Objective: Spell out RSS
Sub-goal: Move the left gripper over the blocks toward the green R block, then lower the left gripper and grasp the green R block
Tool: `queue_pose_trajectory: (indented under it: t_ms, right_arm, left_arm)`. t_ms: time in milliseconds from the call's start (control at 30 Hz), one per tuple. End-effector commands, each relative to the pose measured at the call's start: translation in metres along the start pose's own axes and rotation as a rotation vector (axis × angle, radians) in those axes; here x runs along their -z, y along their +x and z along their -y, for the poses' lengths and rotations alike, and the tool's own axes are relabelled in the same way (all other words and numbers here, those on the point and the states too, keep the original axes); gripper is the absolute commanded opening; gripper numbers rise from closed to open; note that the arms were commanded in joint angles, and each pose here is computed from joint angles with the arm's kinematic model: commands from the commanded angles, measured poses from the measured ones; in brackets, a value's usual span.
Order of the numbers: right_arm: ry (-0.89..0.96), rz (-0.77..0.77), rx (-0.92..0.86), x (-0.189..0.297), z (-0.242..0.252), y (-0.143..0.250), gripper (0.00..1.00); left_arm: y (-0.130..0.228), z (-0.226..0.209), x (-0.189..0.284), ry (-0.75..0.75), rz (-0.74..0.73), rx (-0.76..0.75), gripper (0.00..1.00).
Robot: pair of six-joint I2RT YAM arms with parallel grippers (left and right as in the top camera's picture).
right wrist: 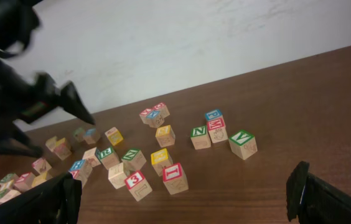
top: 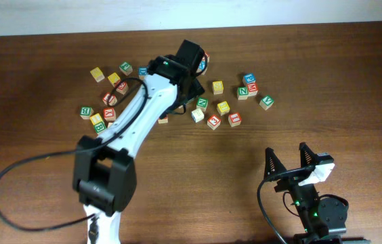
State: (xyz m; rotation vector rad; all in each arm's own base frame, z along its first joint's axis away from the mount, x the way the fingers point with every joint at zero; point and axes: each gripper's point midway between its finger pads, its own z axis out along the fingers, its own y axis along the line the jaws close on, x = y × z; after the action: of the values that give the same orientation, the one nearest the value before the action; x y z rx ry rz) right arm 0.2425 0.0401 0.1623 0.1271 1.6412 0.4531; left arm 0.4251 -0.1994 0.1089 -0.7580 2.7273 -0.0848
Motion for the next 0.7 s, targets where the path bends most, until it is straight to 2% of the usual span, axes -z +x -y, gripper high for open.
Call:
queue_pose_trajectory:
  t_ms: [0, 300, 567, 667]
  right_arm:
    - [-0.018, -0.015, -0.002, 0.000, -0.003, 0.004, 0.98]
    - [-0.018, -0.015, -0.002, 0.000, -0.003, 0.004, 0.98]
    - [-0.019, -0.014, -0.002, 0.000, -0.003, 0.004, 0.98]
    - [-0.019, -0.014, -0.002, 0.000, -0.003, 0.004, 0.98]
  left_arm:
    - [0.003, 0.021, -0.025, 0.054, -0.032, 0.098, 0.99]
    - [-0.011, 0.020, -0.060, 0.005, 0.057, 0.102, 0.99]
    - [-0.012, 0.011, -0.095, -0.037, 0.048, 0.114, 1.00]
    - [-0.019, 0.012, -0.100, -0.026, 0.058, 0.117, 0.92]
